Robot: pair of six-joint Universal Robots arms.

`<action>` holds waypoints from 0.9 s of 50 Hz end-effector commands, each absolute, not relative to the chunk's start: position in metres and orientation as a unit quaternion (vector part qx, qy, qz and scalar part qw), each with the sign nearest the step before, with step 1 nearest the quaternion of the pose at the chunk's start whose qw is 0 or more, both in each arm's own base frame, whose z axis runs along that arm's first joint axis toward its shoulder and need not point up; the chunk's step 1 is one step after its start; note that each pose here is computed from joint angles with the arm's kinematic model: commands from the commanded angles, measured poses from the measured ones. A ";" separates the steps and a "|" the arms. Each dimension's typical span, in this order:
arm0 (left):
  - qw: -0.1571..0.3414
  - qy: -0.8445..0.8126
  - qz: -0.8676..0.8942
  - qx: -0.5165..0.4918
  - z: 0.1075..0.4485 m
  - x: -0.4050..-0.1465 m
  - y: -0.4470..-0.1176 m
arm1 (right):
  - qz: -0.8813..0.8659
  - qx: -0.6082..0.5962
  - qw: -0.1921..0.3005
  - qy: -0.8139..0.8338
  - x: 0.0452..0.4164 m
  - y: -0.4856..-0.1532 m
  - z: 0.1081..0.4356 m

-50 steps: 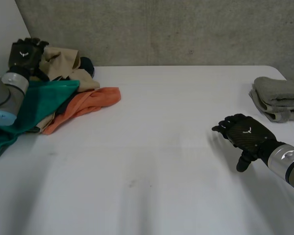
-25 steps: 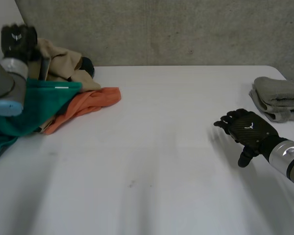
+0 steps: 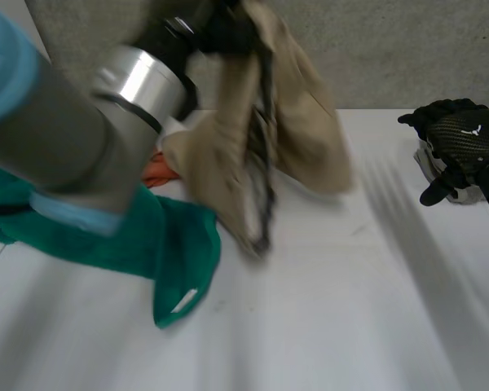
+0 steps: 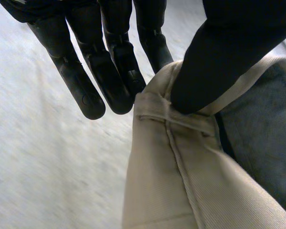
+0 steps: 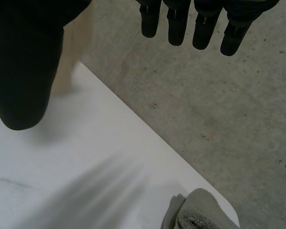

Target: Fold the laundry.

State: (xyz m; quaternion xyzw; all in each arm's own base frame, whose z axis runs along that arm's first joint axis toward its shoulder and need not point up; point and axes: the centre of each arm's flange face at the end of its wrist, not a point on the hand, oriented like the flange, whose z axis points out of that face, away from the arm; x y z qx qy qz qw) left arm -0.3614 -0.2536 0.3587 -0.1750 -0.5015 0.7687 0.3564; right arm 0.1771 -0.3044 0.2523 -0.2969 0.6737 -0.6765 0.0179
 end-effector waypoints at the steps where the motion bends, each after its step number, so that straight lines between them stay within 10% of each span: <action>1: 0.374 -0.621 0.636 -0.265 0.242 -0.417 -0.202 | -0.663 -0.300 0.020 0.685 0.177 -0.305 0.241; 18: 0.288 -0.624 0.685 -0.242 0.291 -0.348 -0.220 | -0.644 -0.319 0.041 0.694 0.186 -0.296 0.232; 45: -0.023 -0.679 0.611 -0.405 0.129 -0.277 -0.278 | -0.562 -0.464 0.013 0.685 0.232 -0.261 0.178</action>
